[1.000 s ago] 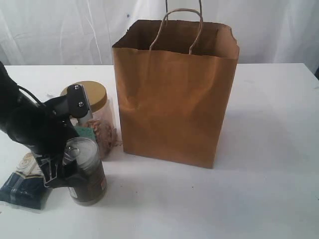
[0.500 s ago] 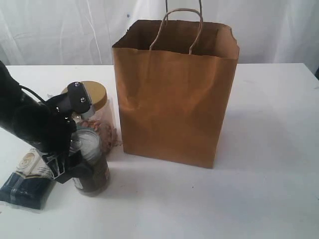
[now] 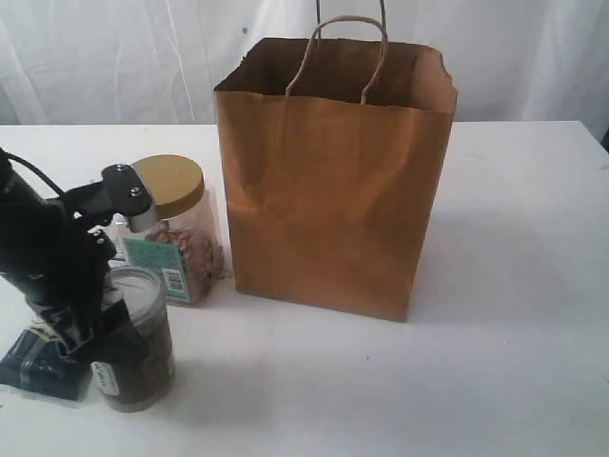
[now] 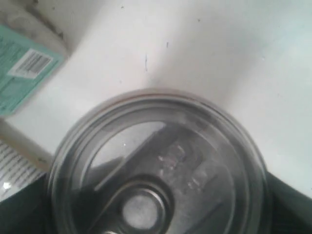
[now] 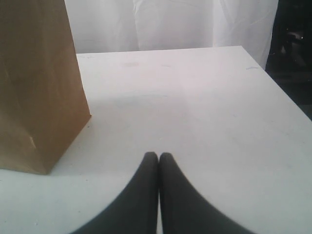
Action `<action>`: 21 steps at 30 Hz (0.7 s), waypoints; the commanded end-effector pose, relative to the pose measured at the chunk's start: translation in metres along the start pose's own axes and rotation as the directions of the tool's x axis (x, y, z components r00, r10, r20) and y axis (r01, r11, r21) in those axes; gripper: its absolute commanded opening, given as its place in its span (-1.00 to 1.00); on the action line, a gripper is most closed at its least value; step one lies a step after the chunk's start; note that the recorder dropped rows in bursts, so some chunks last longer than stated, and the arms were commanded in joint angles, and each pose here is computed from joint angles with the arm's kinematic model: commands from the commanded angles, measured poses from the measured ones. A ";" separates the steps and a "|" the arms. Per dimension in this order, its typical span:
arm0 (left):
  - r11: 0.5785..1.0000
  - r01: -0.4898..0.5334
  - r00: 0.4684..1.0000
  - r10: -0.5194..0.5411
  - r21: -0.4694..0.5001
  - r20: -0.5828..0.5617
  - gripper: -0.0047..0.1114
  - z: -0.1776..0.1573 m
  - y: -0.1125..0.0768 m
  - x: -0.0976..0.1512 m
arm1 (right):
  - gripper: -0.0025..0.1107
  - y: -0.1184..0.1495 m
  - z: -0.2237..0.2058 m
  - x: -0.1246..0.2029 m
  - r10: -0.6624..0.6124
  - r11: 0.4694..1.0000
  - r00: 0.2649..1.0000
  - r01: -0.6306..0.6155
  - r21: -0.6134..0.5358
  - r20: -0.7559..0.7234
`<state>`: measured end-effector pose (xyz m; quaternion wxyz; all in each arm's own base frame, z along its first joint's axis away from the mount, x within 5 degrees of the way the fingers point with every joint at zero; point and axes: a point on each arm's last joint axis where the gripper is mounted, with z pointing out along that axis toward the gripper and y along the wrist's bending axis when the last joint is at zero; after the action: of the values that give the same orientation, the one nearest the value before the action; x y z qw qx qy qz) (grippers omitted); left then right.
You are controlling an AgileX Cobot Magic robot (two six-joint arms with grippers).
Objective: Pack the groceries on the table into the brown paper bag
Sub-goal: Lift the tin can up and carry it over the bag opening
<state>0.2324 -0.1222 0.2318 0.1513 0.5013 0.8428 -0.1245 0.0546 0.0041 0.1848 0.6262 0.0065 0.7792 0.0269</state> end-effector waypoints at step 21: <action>0.980 -0.005 0.542 0.168 -0.197 0.823 -0.92 -0.231 -0.056 -0.086 | -0.96 0.000 0.000 -0.002 0.001 1.000 1.000 -0.001 0.004 0.015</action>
<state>0.1929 -0.1255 0.4598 0.5242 0.3853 0.7202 -0.2408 0.0546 0.0041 0.1848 0.6262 0.0065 0.7792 0.0269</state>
